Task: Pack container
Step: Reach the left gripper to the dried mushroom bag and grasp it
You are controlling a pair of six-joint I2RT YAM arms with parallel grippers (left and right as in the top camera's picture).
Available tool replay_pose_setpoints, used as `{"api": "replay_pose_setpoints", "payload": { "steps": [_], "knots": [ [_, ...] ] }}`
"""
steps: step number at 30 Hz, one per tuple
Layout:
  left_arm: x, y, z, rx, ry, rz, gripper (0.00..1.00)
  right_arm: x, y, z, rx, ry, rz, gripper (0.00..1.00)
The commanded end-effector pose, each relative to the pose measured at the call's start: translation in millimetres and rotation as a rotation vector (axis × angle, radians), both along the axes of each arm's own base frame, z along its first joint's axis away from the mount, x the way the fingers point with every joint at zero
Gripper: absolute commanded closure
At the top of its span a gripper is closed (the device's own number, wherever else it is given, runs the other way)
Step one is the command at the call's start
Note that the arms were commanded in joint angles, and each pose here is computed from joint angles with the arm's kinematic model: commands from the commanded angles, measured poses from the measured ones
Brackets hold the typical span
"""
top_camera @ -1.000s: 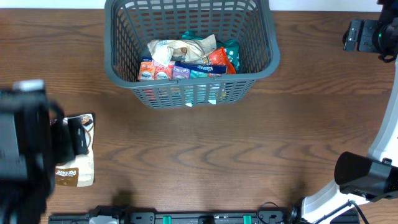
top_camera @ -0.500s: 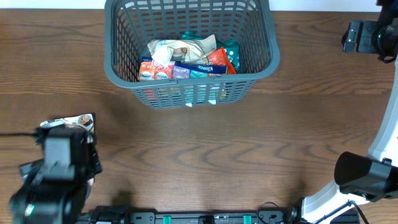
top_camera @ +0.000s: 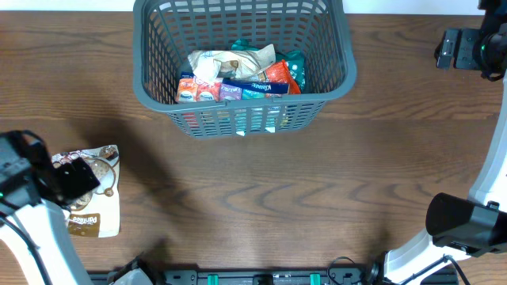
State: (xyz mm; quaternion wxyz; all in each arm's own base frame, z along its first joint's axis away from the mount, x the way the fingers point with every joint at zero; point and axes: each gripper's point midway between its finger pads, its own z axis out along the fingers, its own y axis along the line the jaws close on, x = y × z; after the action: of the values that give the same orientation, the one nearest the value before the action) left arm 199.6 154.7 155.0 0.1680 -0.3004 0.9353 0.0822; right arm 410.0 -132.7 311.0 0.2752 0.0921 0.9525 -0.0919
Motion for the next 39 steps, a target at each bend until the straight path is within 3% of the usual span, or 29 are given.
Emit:
{"api": "replay_pose_setpoints", "payload": {
  "steps": [1, 11, 23, 35, 37, 39],
  "knots": [
    [20.5, -1.5, -11.4, -0.058, -0.027, -0.161, 0.01, -1.3, -0.4, -0.8, 0.001, 0.005, 0.005, 0.01],
    [43.6, 16.4, -54.6, -0.024, 0.092, -0.464, 0.01, -0.5, -0.6, -0.3, 0.000, 0.002, 0.005, 0.01],
    [56.1, 26.5, -130.2, -0.144, 0.196, -0.480, 0.01, -2.0, 0.0, -1.3, 0.005, 0.008, 0.002, 0.01],
    [58.0, 29.0, -167.9, -0.188, 0.242, -0.480, 0.01, -2.7, 0.0, -1.8, 0.009, 0.010, -0.004, 0.01],
    [56.1, 27.6, -170.8, -0.200, 0.250, -0.473, 0.08, -2.8, 0.0, -1.8, 0.009, 0.010, -0.004, 0.01],
    [55.7, 27.2, -170.9, -0.206, 0.249, -0.455, 0.21, -2.7, 0.0, -1.8, 0.009, 0.010, -0.004, 0.01]
  ]
}}
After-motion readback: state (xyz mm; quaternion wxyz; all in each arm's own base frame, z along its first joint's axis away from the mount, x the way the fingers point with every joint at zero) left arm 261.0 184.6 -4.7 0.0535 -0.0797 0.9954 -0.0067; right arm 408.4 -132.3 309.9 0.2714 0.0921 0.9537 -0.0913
